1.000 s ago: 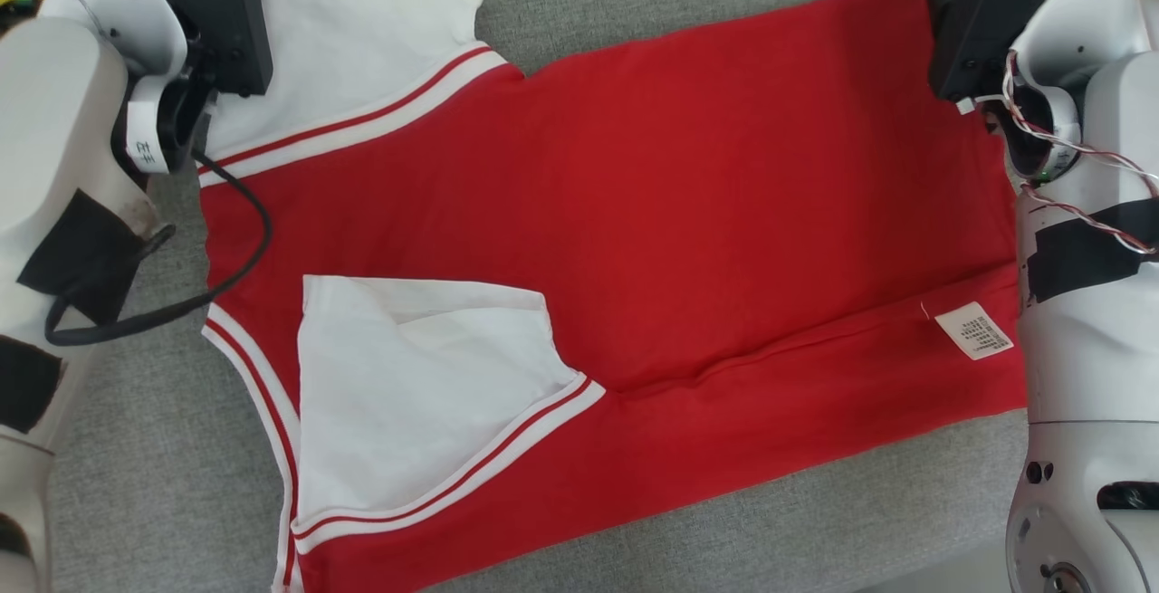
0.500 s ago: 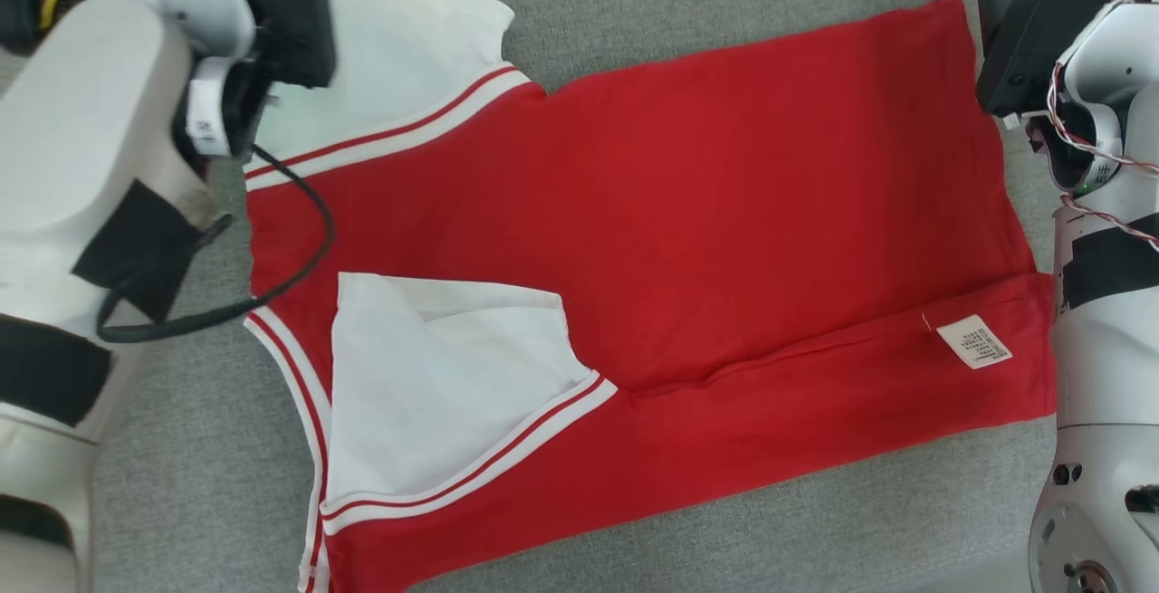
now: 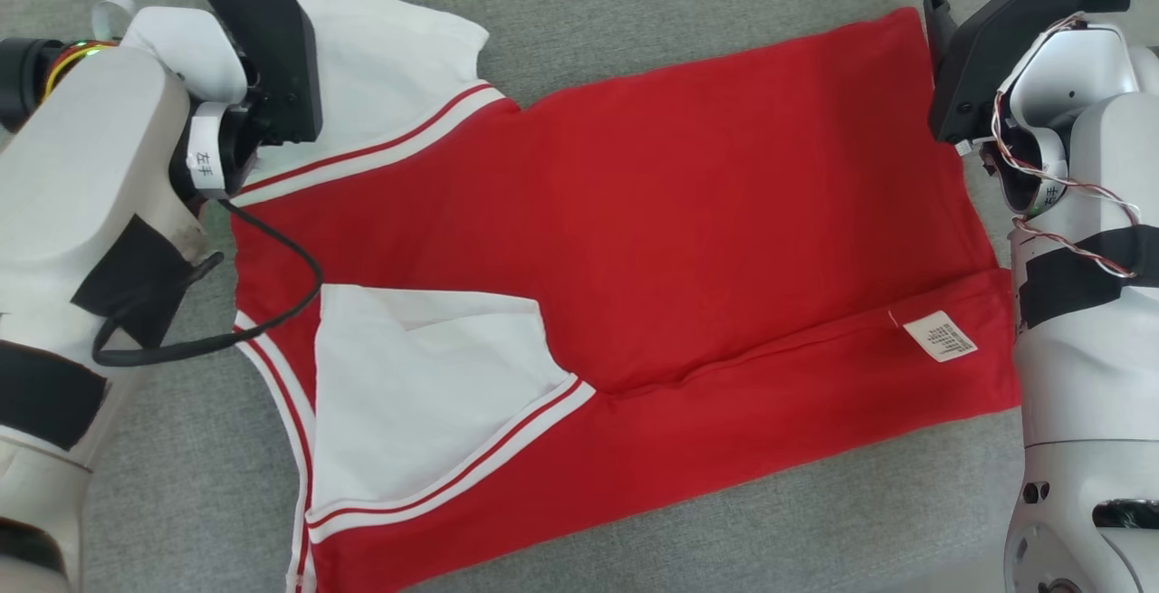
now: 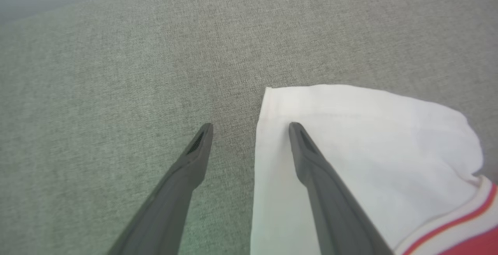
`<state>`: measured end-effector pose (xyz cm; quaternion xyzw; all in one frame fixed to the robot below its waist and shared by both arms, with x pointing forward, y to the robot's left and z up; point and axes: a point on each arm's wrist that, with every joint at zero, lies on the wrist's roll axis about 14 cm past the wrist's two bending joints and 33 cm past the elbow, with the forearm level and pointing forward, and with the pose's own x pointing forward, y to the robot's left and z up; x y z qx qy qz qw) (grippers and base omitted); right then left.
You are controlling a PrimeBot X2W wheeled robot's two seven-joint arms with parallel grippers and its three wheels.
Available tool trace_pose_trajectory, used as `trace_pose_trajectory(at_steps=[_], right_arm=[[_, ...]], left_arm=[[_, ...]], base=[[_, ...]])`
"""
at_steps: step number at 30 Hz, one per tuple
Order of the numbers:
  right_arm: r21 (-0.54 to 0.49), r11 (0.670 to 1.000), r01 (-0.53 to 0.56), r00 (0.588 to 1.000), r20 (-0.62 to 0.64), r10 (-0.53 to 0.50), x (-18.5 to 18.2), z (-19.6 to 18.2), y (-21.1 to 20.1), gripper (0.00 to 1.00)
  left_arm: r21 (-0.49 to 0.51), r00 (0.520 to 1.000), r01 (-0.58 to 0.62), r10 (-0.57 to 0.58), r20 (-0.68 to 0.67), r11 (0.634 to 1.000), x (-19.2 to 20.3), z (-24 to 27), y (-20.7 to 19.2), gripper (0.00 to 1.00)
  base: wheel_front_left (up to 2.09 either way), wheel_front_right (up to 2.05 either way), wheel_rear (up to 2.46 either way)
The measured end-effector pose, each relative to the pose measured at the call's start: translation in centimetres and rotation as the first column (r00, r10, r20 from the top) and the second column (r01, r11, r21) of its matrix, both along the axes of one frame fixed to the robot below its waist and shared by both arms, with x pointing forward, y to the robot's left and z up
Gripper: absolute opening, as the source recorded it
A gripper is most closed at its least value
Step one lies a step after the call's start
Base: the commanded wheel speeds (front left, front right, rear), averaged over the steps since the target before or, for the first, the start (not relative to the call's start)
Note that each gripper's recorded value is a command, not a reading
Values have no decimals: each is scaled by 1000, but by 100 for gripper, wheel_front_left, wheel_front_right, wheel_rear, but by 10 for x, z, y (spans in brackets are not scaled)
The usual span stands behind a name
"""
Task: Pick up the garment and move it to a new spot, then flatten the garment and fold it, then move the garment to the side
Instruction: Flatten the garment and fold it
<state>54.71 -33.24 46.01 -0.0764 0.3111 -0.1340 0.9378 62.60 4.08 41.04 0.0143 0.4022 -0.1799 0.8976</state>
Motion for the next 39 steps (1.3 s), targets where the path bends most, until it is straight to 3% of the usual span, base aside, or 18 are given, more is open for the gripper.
trace_pose_trajectory(at_steps=[26, 27, 28, 29, 34, 39], right_arm=[[-21, 1000, -10, 999, -42, 9, -16, -10, -6, 100], [-21, 1000, -9, 999, -43, 8, -16, -11, -6, 100], [-22, 1000, -8, 999, -42, 7, -16, -11, -7, 100], [-23, 1000, -6, 999, -43, 5, -16, -12, -9, 100], [-20, 1000, -13, 999, -38, 13, -10, -14, -6, 100], [-14, 999, -33, 999, -16, 33, 1, -9, 3, 100]], left_arm=[[45, 1000, -10, 11, -25, 999, 14, -23, -5, 99], [50, 999, -7, 9, -37, 999, 13, -25, -5, 74], [54, 998, -1, 5, -57, 999, 12, -28, -6, 25], [54, 997, 1, 3, -79, 999, 11, -30, -7, 0], [48, 989, 12, -5, -150, 999, 3, -33, -7, 0], [39, 990, 14, -8, -140, 999, 3, -28, -5, 0]], base=[[0, 0, 0], [0, 0, 0], [0, 0, 0], [0, 0, 0], [0, 0, 0], [0, 0, 0]])
